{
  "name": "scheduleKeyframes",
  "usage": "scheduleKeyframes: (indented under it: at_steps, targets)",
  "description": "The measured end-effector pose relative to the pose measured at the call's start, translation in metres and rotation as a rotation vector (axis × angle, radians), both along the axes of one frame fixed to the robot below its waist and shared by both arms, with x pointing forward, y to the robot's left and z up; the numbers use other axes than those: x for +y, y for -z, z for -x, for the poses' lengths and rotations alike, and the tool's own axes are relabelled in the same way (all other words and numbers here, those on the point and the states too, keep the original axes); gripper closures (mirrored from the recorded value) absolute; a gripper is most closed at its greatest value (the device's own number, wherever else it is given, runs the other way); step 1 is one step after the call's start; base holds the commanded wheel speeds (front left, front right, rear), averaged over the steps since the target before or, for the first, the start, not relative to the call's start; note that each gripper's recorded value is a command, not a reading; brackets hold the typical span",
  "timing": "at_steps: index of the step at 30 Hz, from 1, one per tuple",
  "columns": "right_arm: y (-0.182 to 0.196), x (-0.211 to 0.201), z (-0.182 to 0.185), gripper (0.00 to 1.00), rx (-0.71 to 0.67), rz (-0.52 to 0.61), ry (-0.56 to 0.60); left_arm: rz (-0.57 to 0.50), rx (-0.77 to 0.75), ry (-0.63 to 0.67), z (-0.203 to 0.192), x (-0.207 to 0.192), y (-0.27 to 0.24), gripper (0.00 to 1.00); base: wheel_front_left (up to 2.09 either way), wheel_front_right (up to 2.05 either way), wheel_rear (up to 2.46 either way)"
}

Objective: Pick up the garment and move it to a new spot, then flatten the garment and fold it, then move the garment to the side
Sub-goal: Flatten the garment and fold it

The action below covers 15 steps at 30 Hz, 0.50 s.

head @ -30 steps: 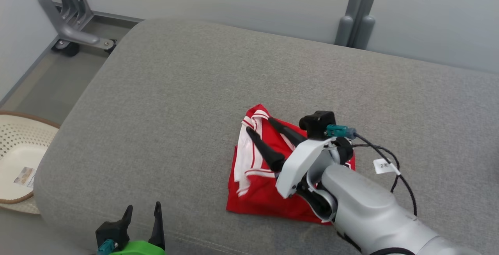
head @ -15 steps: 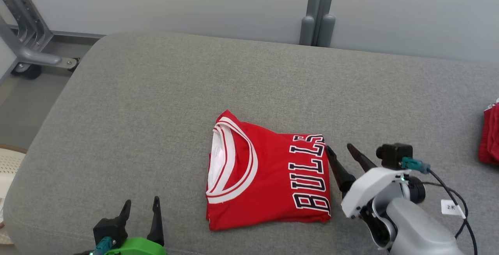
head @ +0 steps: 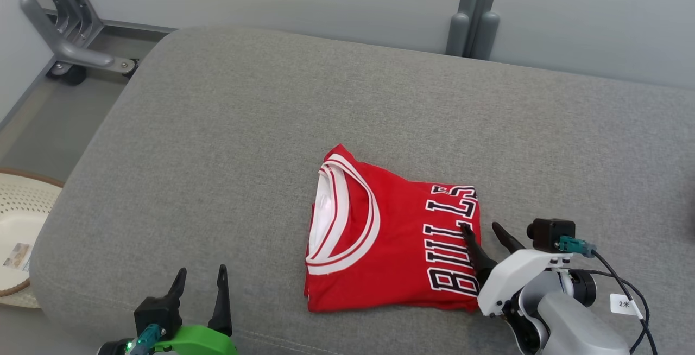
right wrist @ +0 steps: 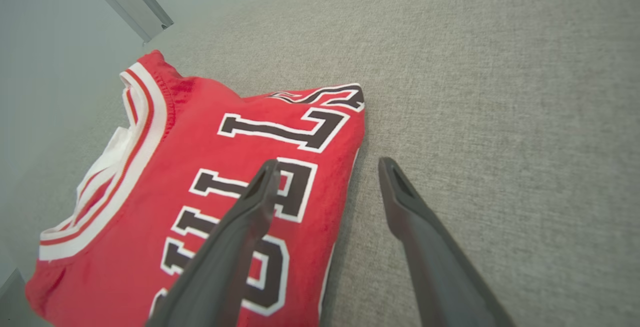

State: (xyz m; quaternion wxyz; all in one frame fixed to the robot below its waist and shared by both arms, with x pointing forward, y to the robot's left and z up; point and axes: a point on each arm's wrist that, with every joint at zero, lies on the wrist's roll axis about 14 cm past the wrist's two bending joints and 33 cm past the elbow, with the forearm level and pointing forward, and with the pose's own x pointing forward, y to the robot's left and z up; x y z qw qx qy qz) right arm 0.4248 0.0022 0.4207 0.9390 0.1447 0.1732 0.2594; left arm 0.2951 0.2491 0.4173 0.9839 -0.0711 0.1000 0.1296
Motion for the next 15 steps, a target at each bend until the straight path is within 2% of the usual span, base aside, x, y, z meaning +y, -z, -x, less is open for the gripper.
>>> scheduleKeyframes:
  at_steps: [9, 15]
  targets:
    - [0.005, 0.009, -0.001, 0.0, 0.008, 0.014, -0.011, -0.007, -0.006, -0.026, 0.004, 0.007, -0.003, 0.0, 0.0, 0.0, 0.0]
    - [-0.006, -0.007, -0.011, 0.0, -0.031, 0.005, 0.044, -0.01, -0.017, -0.012, -0.002, 0.004, -0.006, 0.0, 0.0, 0.0, 0.0]
